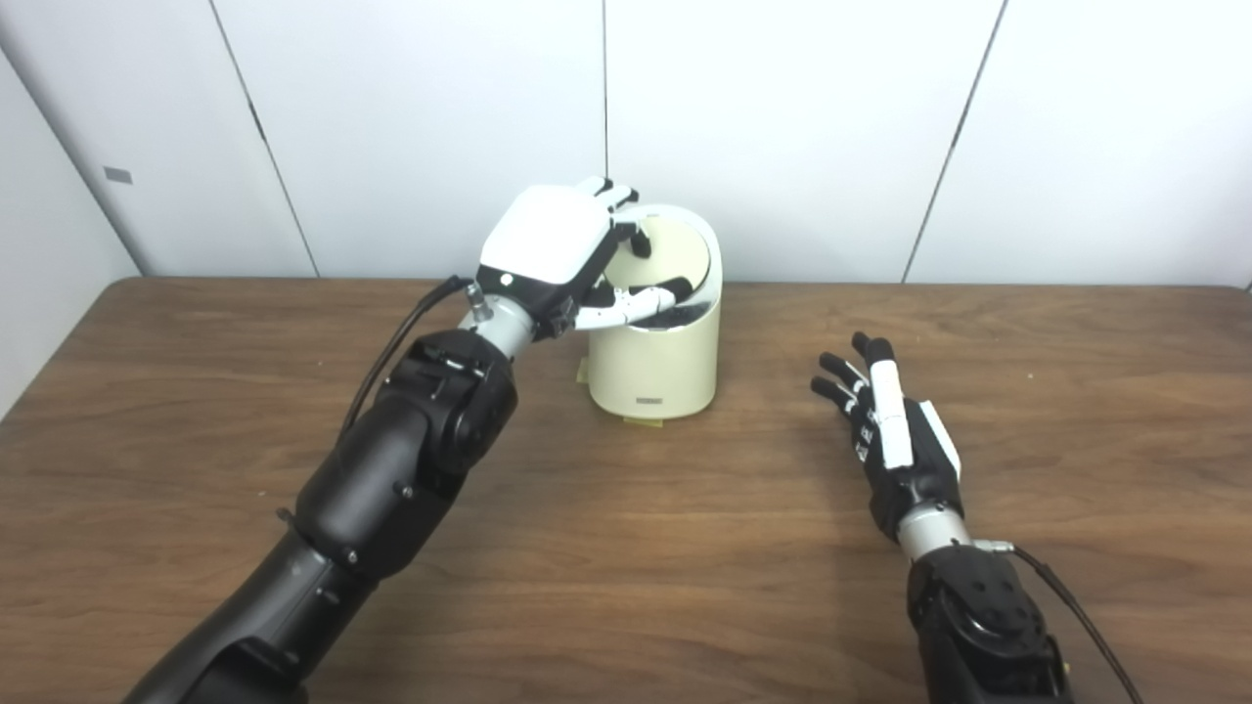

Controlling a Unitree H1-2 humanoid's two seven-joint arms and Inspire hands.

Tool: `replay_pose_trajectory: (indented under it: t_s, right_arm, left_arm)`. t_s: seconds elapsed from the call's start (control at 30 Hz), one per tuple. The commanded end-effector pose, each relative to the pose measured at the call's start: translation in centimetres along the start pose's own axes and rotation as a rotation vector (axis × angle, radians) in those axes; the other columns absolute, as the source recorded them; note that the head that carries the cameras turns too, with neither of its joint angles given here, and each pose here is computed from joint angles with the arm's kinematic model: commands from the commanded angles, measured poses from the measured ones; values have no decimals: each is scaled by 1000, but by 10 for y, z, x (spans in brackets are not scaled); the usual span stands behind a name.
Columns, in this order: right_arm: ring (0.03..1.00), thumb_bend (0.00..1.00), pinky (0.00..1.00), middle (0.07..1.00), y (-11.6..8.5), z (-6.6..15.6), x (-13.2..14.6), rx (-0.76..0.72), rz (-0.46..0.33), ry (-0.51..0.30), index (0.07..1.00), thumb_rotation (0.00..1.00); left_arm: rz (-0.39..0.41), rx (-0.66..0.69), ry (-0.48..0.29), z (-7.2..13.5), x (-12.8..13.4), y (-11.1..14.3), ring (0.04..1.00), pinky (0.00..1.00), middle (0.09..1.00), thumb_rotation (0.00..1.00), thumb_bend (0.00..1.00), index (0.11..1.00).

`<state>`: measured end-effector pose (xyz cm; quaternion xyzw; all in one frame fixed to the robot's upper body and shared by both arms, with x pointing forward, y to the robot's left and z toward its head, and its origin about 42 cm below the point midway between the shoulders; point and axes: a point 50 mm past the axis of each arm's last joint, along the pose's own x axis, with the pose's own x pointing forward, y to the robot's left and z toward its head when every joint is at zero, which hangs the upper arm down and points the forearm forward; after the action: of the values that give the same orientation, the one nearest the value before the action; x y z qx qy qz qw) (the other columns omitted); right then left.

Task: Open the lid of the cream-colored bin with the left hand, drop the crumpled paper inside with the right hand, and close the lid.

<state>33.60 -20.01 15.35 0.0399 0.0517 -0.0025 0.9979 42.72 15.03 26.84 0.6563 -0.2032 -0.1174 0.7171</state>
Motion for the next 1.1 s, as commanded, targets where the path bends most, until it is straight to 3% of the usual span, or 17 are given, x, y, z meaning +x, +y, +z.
replay_pose_trajectory:
  t_s: [0.0,0.6,1.07]
  right_arm:
    - [887,620,1000,916,4,24,4,10,30,-75,997,976]
    - [913,626,1000,939,2,35,10,4,43,-75,1000,946]
    - [902,648,1000,927,0,42,10,13,30,-77,1000,949]
  left_arm:
    - [-15,8,-3,-3,-2,2,963,904,941,1000,570,727]
    - [-199,104,16,-15,-25,-35,1000,951,990,1000,598,762]
    - [-247,110,-25,-5,-32,-50,1000,976,1000,1000,593,762]
